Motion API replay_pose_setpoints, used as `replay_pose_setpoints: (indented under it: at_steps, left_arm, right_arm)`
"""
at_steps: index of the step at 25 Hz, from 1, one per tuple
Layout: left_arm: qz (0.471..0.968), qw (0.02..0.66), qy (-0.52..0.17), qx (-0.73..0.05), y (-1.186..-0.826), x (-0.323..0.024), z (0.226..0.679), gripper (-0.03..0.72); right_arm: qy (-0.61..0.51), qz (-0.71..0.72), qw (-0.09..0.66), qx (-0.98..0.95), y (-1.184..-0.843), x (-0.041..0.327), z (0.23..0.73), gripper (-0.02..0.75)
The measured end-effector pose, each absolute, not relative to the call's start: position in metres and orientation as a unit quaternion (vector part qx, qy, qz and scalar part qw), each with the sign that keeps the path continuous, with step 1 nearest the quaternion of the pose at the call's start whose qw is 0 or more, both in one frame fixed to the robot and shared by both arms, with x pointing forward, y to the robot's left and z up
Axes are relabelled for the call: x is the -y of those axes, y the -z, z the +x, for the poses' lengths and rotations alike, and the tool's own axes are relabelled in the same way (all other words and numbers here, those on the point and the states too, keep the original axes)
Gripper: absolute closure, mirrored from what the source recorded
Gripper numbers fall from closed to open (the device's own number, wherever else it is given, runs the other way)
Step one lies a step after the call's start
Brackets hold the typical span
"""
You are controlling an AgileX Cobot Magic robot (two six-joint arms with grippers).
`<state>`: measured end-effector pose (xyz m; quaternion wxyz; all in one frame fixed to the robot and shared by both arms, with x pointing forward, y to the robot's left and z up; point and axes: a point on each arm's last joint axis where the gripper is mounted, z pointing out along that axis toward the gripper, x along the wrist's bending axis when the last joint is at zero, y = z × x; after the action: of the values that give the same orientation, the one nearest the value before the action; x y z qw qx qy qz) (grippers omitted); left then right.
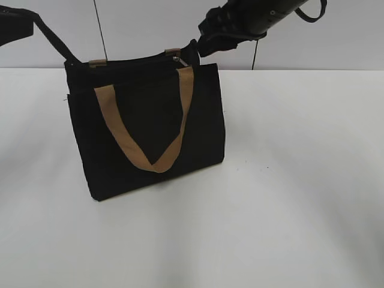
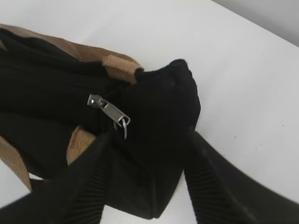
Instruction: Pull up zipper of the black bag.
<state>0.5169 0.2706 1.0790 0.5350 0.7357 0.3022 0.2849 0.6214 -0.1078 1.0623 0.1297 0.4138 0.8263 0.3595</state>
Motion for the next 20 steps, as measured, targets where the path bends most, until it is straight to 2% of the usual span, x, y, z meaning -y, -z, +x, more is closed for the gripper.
replay_pose_setpoints:
  at_steps: [3,7,11,15,20]
  left_arm:
    - [0.733,0.519,-0.282,-0.339,-1.076,-0.275,0.519,0.298]
    - [0.725,0.478,-0.306,-0.391,-1.073,-0.285,0.521,0.273]
    - [0.684,0.447,-0.33,-0.473,-1.071,-0.299,0.526,0.222]
    - [0.621,0.431,-0.343,-0.558,-1.07,-0.312,0.529,0.185]
    - [0.583,0.433,-0.338,-0.599,-1.069,-0.317,0.53,0.181]
  right_arm:
    - [-0.339,0.397,0.128,-0.843,-1.061,0.11,0.618,0.325]
    - [-0.308,0.372,0.143,-0.864,-1.071,0.117,0.61,0.312]
    - [-0.285,0.378,0.154,-0.867,-1.082,0.125,0.601,0.309]
    - [-0.262,0.397,0.155,-0.866,-1.09,0.132,0.594,0.309]
    - [-0.225,0.464,0.116,-0.849,-1.091,0.151,0.588,0.309]
